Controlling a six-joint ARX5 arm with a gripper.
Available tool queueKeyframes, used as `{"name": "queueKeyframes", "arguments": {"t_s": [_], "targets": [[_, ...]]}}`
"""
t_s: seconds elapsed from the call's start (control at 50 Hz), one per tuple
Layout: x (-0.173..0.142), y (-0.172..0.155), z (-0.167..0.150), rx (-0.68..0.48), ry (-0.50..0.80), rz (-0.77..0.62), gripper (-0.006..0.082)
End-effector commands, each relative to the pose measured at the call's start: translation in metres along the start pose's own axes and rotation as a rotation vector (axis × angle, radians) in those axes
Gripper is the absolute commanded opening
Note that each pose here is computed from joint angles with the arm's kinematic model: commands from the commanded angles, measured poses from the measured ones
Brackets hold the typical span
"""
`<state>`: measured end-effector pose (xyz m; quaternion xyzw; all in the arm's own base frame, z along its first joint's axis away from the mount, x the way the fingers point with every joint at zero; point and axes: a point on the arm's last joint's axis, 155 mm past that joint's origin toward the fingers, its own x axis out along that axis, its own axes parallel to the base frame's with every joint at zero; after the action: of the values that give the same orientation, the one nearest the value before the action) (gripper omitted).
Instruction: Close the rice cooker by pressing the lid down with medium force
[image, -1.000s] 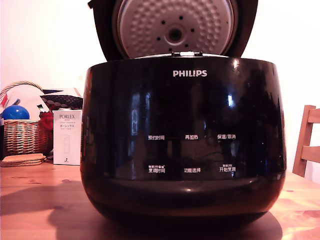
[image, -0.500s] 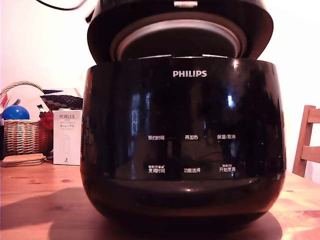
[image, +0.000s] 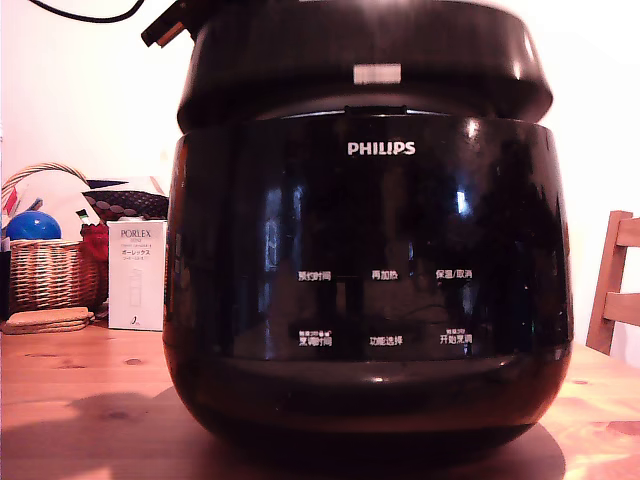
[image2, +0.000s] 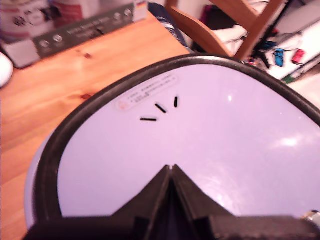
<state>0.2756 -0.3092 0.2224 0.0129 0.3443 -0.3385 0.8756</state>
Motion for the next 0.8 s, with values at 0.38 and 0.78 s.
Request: {"name": "queueKeyframes", "arguments": {"t_s": [0.38,0.78], "targets": [[0.016,-0.006,-0.053,0.073,-0.059,0.053,-0.0019],[0.029,0.01,-0.096,0.104,-0.024,0.119,-0.0019]]}}
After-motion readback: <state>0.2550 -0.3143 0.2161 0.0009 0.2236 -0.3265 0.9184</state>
